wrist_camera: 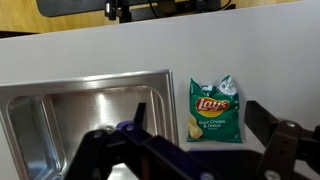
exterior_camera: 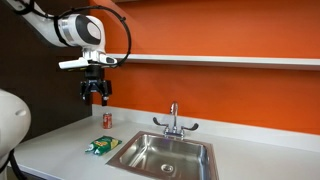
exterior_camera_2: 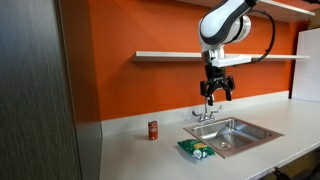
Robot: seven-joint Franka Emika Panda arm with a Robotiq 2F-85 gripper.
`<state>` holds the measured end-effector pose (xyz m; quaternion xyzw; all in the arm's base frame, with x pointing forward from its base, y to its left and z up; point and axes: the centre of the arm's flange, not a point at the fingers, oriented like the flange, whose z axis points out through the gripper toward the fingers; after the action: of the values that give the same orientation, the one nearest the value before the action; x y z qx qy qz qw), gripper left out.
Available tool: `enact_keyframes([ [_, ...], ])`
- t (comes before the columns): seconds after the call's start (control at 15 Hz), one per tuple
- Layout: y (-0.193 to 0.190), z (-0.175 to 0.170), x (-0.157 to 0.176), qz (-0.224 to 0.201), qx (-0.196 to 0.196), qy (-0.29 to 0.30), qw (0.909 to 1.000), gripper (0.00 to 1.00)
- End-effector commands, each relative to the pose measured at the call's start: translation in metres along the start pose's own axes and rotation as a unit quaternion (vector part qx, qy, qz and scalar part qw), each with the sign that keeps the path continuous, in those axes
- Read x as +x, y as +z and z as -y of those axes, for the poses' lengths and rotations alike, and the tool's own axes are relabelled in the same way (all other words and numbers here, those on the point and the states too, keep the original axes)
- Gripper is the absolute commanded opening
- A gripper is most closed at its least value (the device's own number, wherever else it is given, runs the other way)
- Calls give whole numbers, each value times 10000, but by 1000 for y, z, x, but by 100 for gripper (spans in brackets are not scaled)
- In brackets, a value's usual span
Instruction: Put the Lays packet on the left side of the bottom shelf
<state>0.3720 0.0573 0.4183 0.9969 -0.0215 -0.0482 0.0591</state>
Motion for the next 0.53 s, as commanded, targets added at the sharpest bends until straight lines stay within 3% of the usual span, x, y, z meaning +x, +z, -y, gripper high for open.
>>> enact_keyframes([
  [0.0,22,9,16,-45,-23,-254,9997,100],
  [0.47,72,37,36,-123,20,-441,9989,100],
])
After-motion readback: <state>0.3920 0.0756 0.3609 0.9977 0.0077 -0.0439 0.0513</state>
